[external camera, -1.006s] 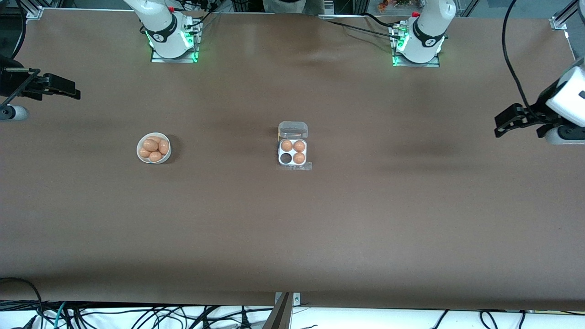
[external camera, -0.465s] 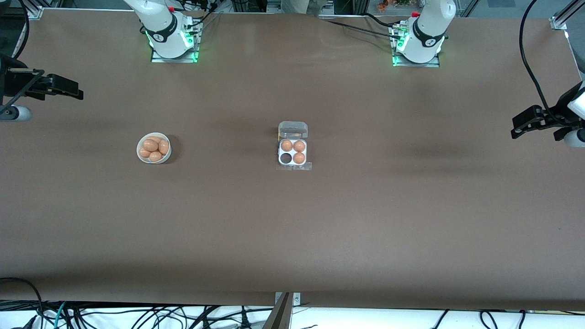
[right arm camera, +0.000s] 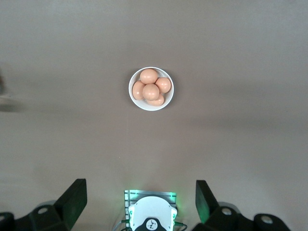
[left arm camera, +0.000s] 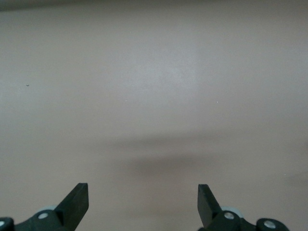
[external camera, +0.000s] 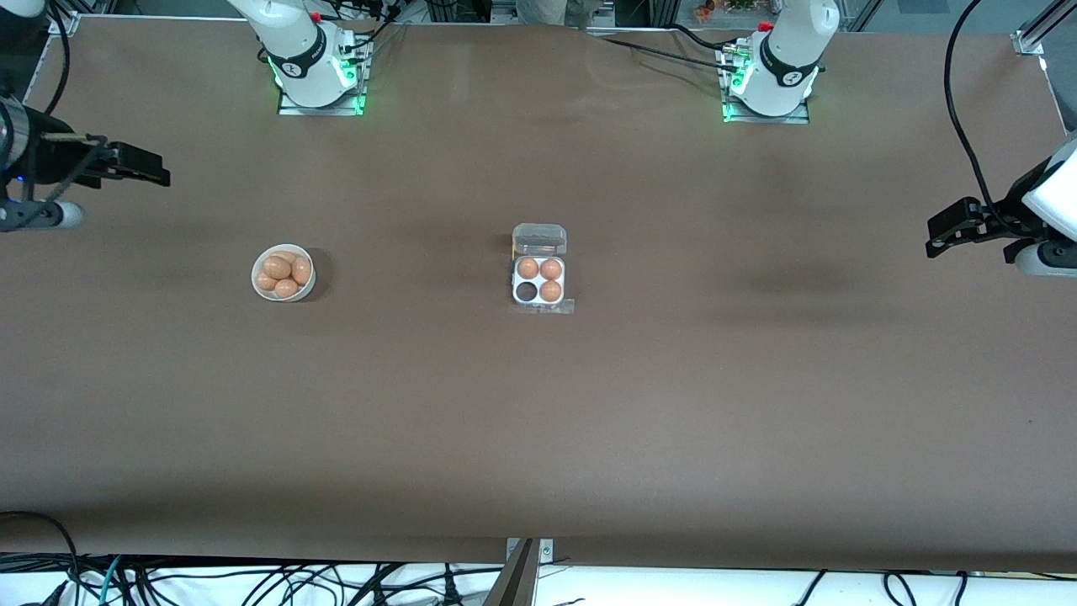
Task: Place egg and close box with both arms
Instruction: 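Move the right gripper over the white bowl of brown eggs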
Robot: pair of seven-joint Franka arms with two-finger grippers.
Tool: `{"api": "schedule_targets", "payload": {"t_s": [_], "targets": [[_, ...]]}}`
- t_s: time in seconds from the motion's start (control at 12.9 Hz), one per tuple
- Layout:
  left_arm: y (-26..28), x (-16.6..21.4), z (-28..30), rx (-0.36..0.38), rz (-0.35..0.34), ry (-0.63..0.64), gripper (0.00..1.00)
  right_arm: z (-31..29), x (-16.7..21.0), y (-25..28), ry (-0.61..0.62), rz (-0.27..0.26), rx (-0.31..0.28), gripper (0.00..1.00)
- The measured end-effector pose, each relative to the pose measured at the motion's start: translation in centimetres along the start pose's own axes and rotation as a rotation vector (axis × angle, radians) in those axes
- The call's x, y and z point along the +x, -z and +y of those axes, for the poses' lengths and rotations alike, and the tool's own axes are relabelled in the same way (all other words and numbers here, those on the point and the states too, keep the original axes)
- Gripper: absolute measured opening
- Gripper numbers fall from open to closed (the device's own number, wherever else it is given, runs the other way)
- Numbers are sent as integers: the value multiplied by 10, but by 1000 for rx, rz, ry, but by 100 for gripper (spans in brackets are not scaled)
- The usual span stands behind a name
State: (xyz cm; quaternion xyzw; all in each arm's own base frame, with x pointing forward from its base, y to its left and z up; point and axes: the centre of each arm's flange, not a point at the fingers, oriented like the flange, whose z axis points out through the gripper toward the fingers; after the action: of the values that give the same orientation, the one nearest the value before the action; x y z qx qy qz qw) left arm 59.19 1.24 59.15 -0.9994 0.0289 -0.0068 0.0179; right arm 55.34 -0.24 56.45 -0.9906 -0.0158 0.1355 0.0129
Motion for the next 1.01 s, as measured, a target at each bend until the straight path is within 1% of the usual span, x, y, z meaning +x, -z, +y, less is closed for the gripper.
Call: {"api": "schedule_targets", "payload": {"t_s": [0.15,0.39,0.77,1.01], "targets": [[0,0,0,0,0,1,100,1,12,-28,-1,3,0,100],[1,1,6,-1,2,-10,100,2,30,-91,-2,15,1,100],[6,2,14,-3,12,-24,100,5,42,-212,-5,81,-1,100],[5,3,12,-3,10,-20,100,6,46,-270,-4,98,3,100]]}}
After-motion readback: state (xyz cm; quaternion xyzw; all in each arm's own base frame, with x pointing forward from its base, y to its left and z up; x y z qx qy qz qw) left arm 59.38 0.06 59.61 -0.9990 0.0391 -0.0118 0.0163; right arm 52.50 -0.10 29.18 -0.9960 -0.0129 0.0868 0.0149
